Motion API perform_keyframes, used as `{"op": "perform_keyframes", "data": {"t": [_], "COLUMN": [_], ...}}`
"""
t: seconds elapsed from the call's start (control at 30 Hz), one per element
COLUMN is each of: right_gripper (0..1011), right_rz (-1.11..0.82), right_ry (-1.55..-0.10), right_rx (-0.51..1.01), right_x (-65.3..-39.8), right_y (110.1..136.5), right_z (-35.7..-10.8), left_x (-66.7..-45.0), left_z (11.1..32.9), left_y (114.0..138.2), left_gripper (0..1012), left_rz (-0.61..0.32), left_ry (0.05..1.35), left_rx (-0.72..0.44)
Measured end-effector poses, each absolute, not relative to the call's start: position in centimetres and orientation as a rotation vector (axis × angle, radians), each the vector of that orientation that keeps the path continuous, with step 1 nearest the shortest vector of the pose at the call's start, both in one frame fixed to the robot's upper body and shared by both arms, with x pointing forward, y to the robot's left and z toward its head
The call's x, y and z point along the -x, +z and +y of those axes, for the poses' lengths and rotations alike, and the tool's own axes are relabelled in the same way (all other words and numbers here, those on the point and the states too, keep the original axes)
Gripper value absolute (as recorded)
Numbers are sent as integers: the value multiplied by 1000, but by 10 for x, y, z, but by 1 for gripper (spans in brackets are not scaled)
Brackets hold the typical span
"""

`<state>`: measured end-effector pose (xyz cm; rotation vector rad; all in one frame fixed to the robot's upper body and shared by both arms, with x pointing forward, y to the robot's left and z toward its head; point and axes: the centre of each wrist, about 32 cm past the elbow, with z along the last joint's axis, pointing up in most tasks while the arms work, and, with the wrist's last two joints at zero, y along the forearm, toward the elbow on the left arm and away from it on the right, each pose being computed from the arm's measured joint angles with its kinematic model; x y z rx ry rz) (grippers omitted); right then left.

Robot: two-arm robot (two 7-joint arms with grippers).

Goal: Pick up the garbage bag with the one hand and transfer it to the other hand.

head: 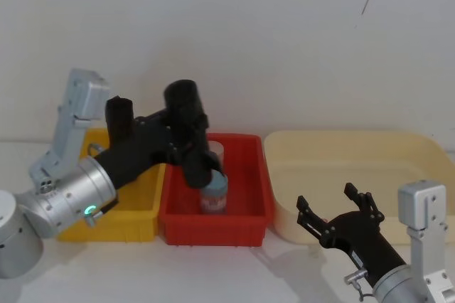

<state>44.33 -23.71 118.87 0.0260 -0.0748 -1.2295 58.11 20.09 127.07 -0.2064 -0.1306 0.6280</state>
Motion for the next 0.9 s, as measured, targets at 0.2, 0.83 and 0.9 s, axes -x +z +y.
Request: {"op": "perform_keyframes", "data": {"t": [0.2, 0.83, 0.9], "right_gripper": [999, 1000, 1000], "right_rz": [-75, -75, -75], "right_ry": [-1229, -1229, -1229], "right_rx": [-26, -26, -26], "right_x": [-443, -443, -443], "right_y": [1189, 1189, 1189], "right_z": [-237, -237, -237], "left_x": [-583, -589, -590], "left_z": [182, 154, 154], "left_y": [1272, 1261, 1261], "left_gripper": [393, 393, 393], "left_rz": [-106, -67, -66], "left_ry": [520, 423, 423], "left_rx": [192, 129, 126]}}
